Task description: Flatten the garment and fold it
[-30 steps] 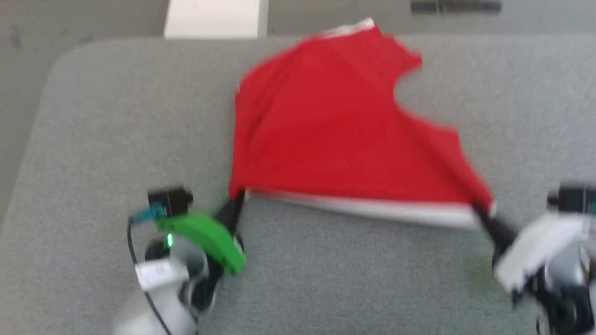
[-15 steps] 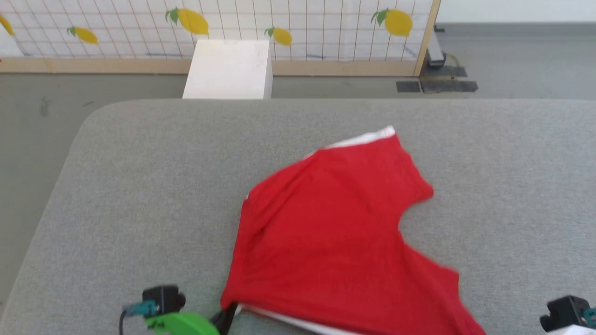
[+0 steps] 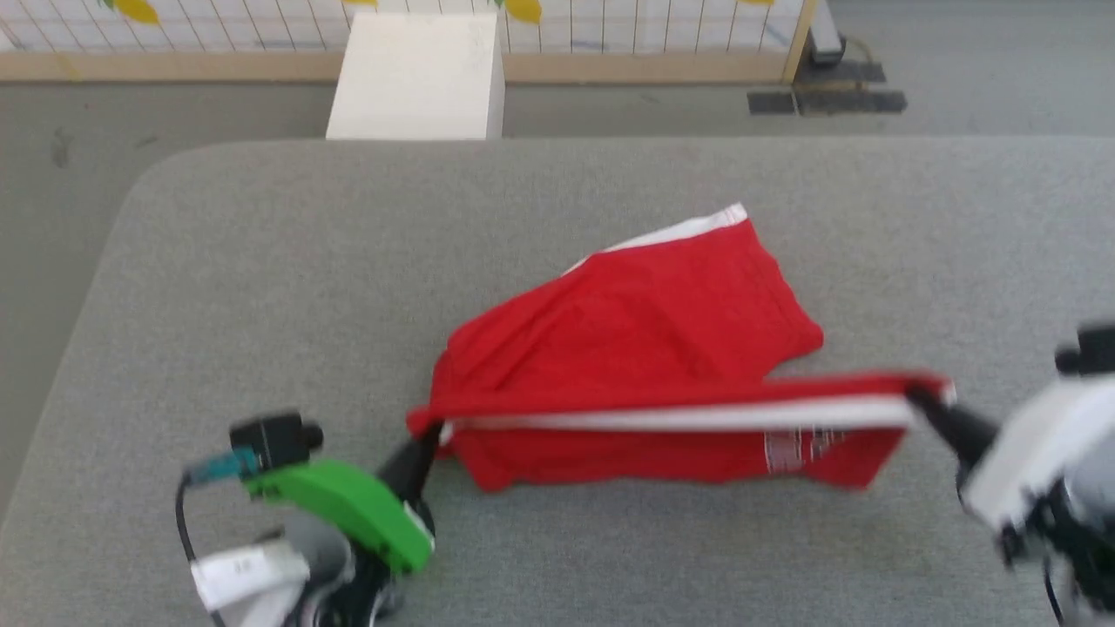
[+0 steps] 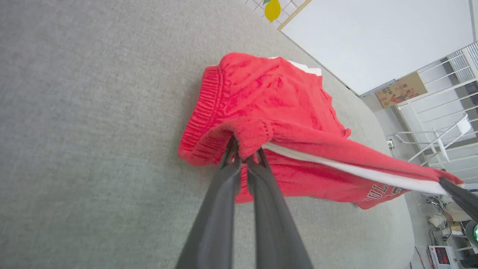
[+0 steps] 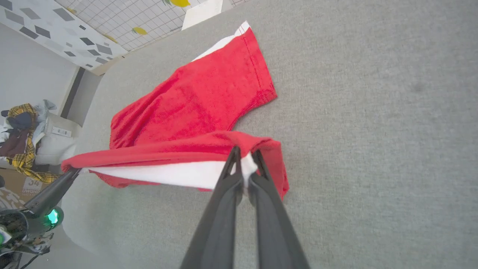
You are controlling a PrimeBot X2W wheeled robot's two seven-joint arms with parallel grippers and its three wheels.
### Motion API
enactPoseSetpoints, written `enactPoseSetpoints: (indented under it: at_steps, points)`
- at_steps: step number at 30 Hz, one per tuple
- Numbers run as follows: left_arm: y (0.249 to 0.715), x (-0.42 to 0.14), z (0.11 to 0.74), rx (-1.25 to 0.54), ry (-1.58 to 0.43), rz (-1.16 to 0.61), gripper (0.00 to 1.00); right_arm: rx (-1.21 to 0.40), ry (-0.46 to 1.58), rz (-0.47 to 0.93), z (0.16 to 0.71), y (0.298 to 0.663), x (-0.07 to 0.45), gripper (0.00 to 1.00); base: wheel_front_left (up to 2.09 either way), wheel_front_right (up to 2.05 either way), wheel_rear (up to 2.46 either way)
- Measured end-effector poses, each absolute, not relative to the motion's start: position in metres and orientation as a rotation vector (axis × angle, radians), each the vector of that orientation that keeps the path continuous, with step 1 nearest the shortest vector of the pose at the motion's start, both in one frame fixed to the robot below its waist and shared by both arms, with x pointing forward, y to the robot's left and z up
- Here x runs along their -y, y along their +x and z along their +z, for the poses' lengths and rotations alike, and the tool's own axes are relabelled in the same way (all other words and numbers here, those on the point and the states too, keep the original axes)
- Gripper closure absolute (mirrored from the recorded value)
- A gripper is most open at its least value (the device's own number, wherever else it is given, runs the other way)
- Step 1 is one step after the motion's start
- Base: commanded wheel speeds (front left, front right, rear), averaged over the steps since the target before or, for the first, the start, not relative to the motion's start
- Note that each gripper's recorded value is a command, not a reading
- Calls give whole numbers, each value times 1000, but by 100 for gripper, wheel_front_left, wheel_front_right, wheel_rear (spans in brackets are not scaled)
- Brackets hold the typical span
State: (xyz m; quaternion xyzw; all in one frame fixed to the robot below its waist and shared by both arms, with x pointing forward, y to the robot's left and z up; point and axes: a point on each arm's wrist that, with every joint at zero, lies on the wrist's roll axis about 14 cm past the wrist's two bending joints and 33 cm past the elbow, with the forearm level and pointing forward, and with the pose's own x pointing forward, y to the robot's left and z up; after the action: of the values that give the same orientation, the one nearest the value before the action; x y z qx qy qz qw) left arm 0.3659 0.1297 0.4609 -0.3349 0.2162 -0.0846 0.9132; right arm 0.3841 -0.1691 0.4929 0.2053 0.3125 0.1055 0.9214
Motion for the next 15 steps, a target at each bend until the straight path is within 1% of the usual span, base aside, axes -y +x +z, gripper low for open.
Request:
enactPoseSetpoints:
  at_steps: [5, 12, 15]
  points:
    - [404, -136, 463, -407, -692, -154, 100, -610, 379, 222, 491, 444, 154, 100, 0, 0, 0]
    - [433, -141, 446, -416, -699, -123, 100, -583, 334, 228, 480, 516, 132, 100, 0, 0, 0]
    - [444, -141, 438, -421, -700, -120, 100, -584, 306, 234, 472, 541, 121, 100, 0, 0, 0]
